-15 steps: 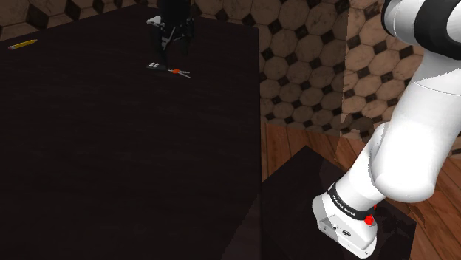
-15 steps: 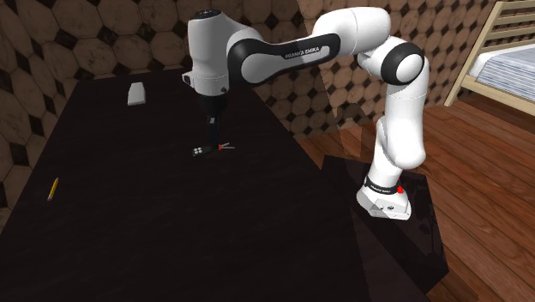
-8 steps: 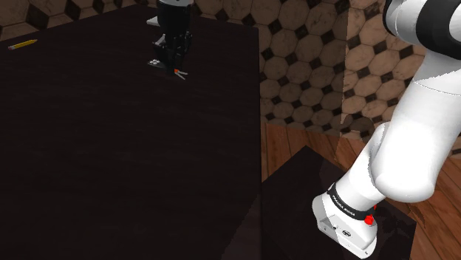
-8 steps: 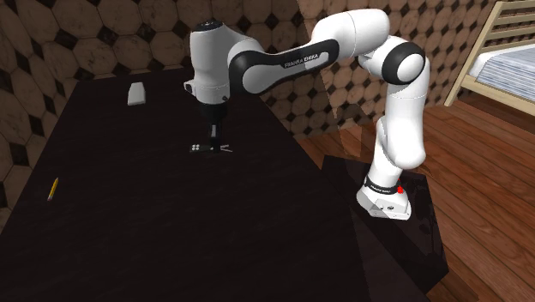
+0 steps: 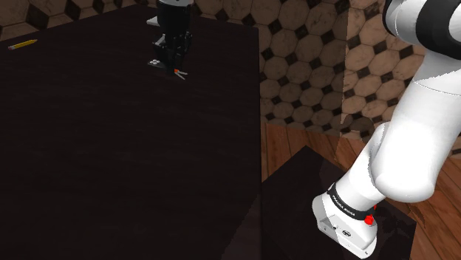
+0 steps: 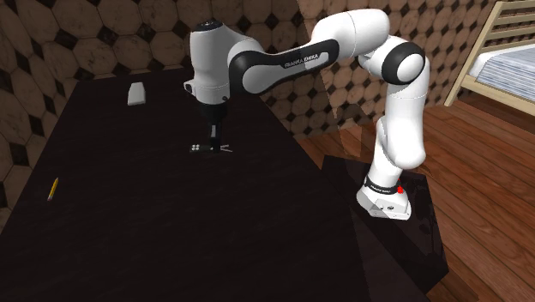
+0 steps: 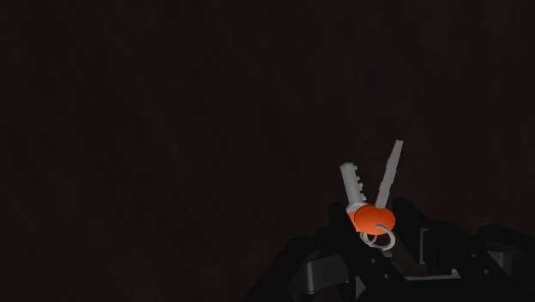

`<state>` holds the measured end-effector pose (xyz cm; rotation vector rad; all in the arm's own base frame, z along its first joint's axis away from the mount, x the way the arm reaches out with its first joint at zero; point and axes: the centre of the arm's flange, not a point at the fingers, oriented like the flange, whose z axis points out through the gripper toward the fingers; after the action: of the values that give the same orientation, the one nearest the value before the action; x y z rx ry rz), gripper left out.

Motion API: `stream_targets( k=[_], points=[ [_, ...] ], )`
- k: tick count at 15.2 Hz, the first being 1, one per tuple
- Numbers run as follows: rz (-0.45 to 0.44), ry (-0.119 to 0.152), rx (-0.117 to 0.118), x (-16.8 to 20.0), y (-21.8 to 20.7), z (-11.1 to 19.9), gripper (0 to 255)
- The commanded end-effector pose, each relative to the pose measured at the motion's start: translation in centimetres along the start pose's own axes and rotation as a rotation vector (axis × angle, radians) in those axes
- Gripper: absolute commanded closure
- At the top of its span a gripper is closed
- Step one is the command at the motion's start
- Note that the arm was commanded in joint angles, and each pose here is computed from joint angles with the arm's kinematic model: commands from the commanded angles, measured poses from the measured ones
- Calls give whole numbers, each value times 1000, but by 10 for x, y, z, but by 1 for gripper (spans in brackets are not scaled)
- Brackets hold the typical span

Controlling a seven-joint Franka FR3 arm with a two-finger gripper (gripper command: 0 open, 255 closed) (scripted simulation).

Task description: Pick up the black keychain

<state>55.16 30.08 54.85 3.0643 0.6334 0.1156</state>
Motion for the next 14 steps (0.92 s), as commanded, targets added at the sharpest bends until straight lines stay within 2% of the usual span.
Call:
stream_targets(
  k=[1, 14],
  points=[
    [1, -2, -1, 1, 1, -4, 255],
    [1, -2, -1, 5, 3, -73, 255]
  ],
)
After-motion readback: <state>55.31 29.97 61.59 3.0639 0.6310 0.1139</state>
